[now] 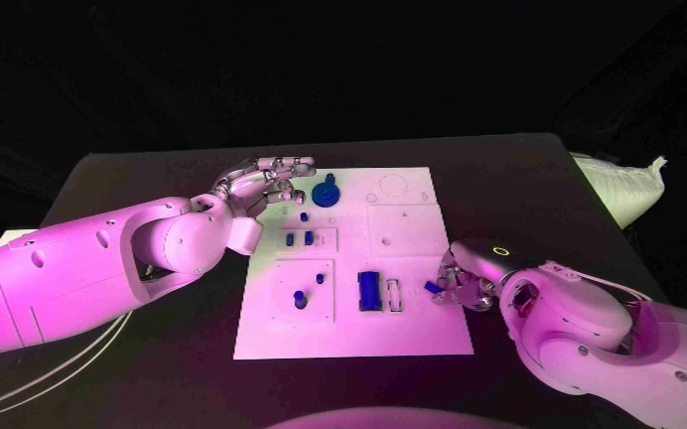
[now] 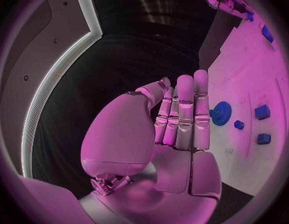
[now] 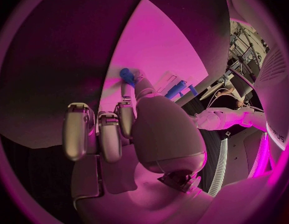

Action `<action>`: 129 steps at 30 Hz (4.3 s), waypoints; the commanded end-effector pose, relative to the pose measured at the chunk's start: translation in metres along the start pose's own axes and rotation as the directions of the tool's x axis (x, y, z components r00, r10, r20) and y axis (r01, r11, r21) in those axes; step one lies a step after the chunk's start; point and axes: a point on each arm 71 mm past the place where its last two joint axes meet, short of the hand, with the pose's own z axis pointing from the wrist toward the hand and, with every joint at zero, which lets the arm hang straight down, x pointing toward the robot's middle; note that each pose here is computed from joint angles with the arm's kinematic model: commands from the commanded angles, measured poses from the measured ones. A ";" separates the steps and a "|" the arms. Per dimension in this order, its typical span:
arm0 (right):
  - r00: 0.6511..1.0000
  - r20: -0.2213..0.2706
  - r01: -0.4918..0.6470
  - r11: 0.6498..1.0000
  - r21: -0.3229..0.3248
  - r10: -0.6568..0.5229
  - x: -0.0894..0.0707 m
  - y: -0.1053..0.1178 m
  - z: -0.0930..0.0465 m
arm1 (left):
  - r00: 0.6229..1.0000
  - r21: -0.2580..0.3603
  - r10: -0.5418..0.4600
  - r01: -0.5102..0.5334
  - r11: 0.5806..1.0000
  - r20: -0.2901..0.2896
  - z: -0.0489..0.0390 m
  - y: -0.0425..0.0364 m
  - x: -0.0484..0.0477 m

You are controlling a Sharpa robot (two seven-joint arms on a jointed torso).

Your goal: Assemble the parts on the task board

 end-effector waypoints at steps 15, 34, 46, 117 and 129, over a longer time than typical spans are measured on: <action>0.997 -0.063 0.042 0.998 0.056 -0.039 0.019 -0.002 -0.001 | 1.000 0.004 0.001 -0.001 1.000 -0.026 0.0001 -0.0003 0.0032; 0.919 -0.071 -0.384 0.921 0.063 0.388 0.012 0.016 -0.011 | 1.000 0.003 0.004 -0.004 1.000 -0.029 0.0001 0.0001 0.0038; 0.890 -0.123 -0.434 0.898 0.072 0.440 0.018 0.029 -0.005 | 0.999 0.003 0.005 -0.005 1.000 -0.032 0.0003 0.0003 0.0047; 0.933 -0.046 -0.355 0.935 0.022 0.356 0.014 0.028 0.012 | 0.999 -0.001 0.004 -0.004 1.000 -0.035 -0.0002 0.0004 0.0048; 0.931 -0.033 -0.364 0.931 0.012 0.364 0.013 0.027 0.013 | 0.999 -0.001 0.004 -0.004 1.000 -0.036 -0.0002 0.0005 0.0049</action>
